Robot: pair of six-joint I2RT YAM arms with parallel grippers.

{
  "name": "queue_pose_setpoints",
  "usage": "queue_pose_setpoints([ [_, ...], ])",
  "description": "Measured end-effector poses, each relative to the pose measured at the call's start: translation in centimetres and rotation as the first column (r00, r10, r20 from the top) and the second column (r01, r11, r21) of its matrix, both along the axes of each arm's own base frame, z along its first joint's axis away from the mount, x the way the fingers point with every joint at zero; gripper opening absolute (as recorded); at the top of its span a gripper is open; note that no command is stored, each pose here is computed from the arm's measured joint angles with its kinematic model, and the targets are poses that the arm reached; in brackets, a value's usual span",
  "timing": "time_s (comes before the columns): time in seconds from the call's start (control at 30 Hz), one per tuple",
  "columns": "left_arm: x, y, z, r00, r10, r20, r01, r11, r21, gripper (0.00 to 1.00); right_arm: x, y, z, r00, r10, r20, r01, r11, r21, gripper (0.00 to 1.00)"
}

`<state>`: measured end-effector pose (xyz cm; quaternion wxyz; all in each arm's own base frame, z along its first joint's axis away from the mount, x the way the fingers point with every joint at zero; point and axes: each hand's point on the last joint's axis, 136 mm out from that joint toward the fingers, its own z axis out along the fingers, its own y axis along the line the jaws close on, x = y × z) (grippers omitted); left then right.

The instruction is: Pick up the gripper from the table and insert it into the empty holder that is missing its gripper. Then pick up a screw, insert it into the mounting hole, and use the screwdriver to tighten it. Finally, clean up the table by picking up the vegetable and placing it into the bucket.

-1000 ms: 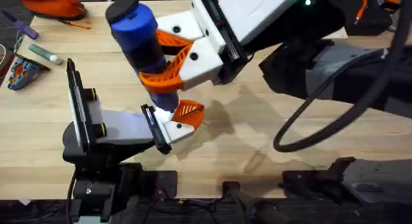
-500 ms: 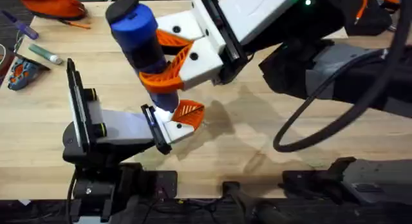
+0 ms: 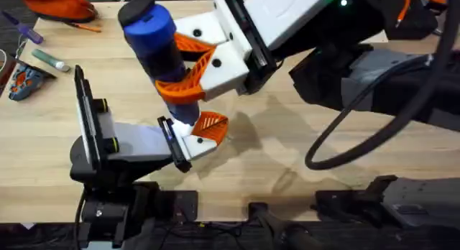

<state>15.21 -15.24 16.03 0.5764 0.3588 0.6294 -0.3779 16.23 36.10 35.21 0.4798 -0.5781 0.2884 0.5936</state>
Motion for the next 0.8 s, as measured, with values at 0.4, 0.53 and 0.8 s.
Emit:
queue_pose_setpoints([
  [0.4, 0.00, 0.00, 0.00, 1.000, 0.000, 0.000, 0.000, 1.000, 0.000, 0.015, -0.10, 0.22, -0.32, 1.000, 0.004, -0.005, -0.004, 1.000, -0.012, 0.026],
  [0.53, -0.01, 0.00, 0.00, 1.000, 0.000, 0.000, 0.000, 1.000, 0.000, 0.015, 0.04, 0.35, -0.62, 1.000, 0.003, -0.009, -0.003, 1.000, -0.017, 0.026],
  [0.8, 0.00, 0.00, 0.00, 1.000, 0.000, 0.000, 0.000, 1.000, 0.000, 0.015, 0.17, 0.47, -0.90, 1.000, 0.001, -0.003, -0.001, 1.000, -0.018, 0.026],
])
